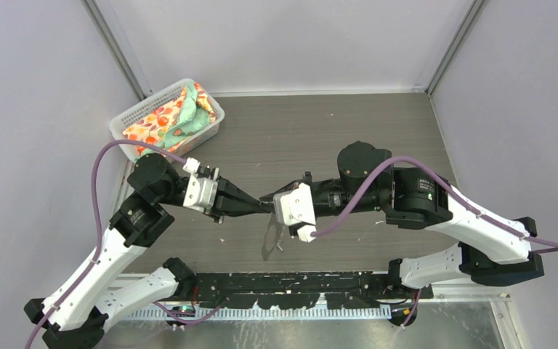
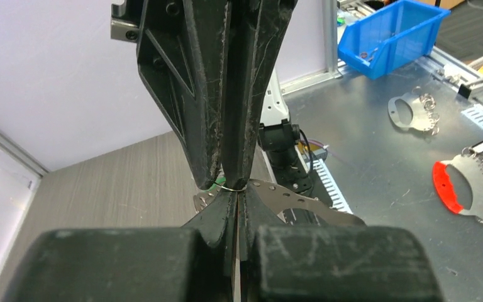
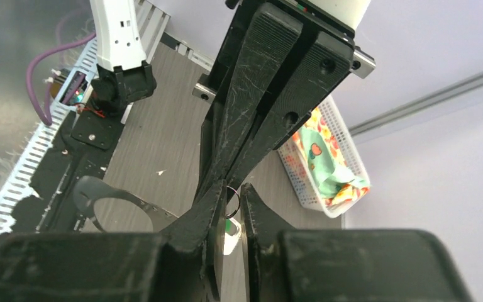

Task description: Put the keys on the keyring

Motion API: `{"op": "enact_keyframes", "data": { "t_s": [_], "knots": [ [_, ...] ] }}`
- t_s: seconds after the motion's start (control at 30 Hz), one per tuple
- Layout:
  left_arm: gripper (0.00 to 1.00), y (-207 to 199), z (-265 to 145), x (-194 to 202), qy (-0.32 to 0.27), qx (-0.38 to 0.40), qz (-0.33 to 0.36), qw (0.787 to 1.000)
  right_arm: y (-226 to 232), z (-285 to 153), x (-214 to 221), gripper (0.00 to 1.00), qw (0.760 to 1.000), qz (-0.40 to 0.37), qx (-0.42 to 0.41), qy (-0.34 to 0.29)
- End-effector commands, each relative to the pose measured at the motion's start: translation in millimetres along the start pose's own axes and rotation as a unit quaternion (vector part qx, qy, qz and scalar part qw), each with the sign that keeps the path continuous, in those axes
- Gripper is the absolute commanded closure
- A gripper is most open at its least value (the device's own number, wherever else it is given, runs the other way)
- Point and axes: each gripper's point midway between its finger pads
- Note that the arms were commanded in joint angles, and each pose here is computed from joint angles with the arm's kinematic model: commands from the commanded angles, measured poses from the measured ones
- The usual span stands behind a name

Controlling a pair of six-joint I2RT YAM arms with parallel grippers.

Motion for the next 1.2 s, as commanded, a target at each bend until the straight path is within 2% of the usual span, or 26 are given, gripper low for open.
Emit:
{"op": "enact_keyframes", "data": {
  "t_s": [0.0,0.2,0.43,0.73,1.17],
  "knots": [
    [1.0,6,3,-47,-0.066,-0.005,0.053,0.996,-10,3,18,0.8,0.995,0.083,0.025,0.046],
    [1.0,10,4,-58,-0.096,-0.016,0.033,0.995,-7,3,22,0.78,0.99,0.13,-0.003,0.063],
    [1.0,13,1,-65,-0.119,-0.041,0.05,0.991,-13,-3,16,0.77,0.982,0.173,-0.041,0.067],
    [1.0,16,-6,-63,-0.138,-0.082,0.061,0.985,-26,-2,5,0.59,0.975,0.21,-0.039,0.056],
    [1.0,15,-12,-61,-0.147,-0.106,0.067,0.981,-34,-10,-7,0.52,0.969,0.24,-0.02,0.048]
  ]
}}
Point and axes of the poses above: each gripper's point midway between its finger pads, its own z axis out along the fingers, its own y axis along the line the jaws close on, x = y × z, and after that the axes turned 6 degrees about z, right-handed
